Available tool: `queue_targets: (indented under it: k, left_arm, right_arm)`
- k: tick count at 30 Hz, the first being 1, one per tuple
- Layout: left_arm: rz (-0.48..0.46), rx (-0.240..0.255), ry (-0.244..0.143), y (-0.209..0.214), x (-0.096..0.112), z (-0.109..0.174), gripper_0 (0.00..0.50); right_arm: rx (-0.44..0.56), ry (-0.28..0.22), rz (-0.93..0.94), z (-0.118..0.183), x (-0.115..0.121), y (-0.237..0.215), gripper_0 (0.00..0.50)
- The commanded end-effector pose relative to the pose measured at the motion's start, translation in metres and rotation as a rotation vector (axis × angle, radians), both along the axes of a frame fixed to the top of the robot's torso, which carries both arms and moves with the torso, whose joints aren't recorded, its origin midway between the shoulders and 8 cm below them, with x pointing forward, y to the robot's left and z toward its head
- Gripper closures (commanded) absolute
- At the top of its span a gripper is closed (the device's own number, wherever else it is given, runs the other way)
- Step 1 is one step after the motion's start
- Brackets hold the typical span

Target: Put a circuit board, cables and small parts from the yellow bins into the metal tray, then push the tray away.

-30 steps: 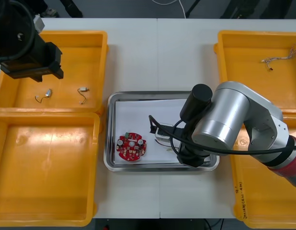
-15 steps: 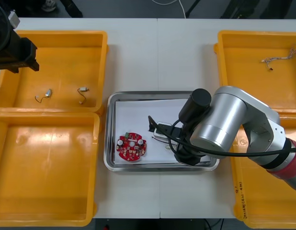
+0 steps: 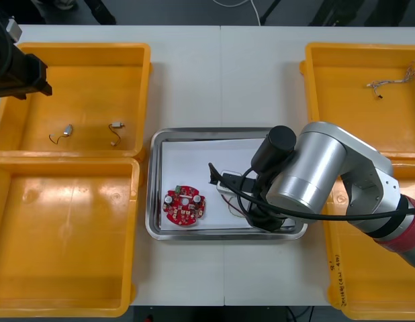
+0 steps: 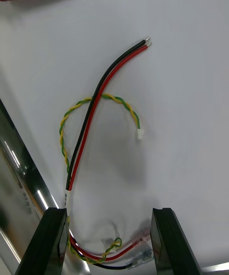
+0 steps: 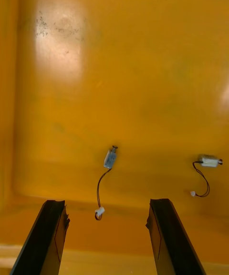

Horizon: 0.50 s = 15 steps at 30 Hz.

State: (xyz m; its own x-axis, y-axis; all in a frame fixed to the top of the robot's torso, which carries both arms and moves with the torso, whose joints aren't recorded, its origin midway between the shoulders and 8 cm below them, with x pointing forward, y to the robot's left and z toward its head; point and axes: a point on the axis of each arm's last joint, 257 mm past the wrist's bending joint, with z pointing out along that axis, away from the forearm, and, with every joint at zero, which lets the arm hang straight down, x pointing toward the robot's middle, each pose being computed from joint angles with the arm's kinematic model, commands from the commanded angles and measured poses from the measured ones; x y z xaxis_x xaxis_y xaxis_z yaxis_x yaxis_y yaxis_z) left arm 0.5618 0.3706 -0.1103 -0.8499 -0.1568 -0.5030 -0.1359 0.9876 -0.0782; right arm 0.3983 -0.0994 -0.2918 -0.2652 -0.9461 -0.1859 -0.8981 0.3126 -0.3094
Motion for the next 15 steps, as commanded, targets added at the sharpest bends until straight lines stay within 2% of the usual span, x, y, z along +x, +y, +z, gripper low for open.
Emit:
queue_targets:
  k: [1, 9, 15]
  left_arm:
    - [-0.130, 0.065, -0.014, 0.005, 0.012, -0.015, 0.000]
    - [-0.180, 0.120, 0.013, -0.004, 0.018, -0.048, 0.000]
    - [-0.203, 0.129, 0.027, -0.021, 0.019, -0.062, 0.000]
  right_arm:
    - [0.035, -0.017, -0.001, 0.005, 0.001, 0.014, 0.000]
    - [0.053, -0.024, -0.041, 0.038, 0.010, 0.014, 0.000]
    - [0.029, -0.035, -0.054, 0.071, 0.007, 0.007, 0.000]
